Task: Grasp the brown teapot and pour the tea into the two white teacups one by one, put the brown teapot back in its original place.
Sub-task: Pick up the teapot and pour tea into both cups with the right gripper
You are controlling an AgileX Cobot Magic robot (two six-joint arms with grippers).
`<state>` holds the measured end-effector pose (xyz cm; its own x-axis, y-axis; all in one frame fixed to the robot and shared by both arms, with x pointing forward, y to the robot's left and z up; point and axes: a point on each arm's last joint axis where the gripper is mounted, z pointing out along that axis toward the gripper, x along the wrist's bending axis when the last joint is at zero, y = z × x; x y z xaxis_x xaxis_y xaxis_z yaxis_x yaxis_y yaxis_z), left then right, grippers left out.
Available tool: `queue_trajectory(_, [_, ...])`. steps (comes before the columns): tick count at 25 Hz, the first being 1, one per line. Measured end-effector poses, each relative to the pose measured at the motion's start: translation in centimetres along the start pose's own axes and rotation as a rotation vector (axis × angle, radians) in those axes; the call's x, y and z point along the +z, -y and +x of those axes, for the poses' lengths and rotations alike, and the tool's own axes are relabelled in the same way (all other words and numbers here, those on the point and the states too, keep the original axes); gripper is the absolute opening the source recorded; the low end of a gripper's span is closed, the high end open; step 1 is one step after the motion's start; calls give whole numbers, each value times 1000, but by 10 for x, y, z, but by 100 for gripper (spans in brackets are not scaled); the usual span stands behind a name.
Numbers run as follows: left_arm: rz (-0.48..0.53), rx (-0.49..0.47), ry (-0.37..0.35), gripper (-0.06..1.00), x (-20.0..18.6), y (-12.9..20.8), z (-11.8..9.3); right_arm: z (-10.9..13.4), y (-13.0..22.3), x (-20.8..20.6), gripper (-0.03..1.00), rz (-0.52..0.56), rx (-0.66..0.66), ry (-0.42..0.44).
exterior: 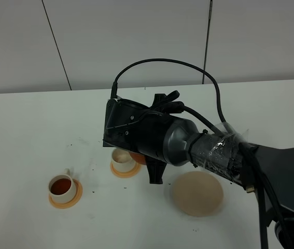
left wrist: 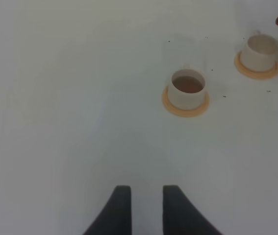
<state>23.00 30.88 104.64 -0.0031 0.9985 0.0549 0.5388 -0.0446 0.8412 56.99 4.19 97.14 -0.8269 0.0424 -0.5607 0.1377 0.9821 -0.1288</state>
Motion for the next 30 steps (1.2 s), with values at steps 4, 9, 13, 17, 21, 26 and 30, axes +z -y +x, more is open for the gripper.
queue_trajectory(4, [0,0,0,23,0,0,0,-1,1,1,9,17,-7,17])
queue_trajectory(9, [0,-1,0,23,0,0,0,0,2,4,9,47,-15,25])
queue_trajectory(13, [0,-1,0,23,0,0,0,0,1,2,9,63,-35,64])
queue_trajectory(17, [0,0,0,23,0,0,0,2,-2,0,9,60,-43,76])
queue_trajectory(21, [0,0,0,23,0,0,0,6,-4,3,9,74,-58,79])
queue_trajectory(26, [0,0,0,23,0,0,0,15,-11,5,9,84,-90,86])
queue_trajectory(30, [0,0,0,23,0,0,0,17,-14,1,9,84,-105,108])
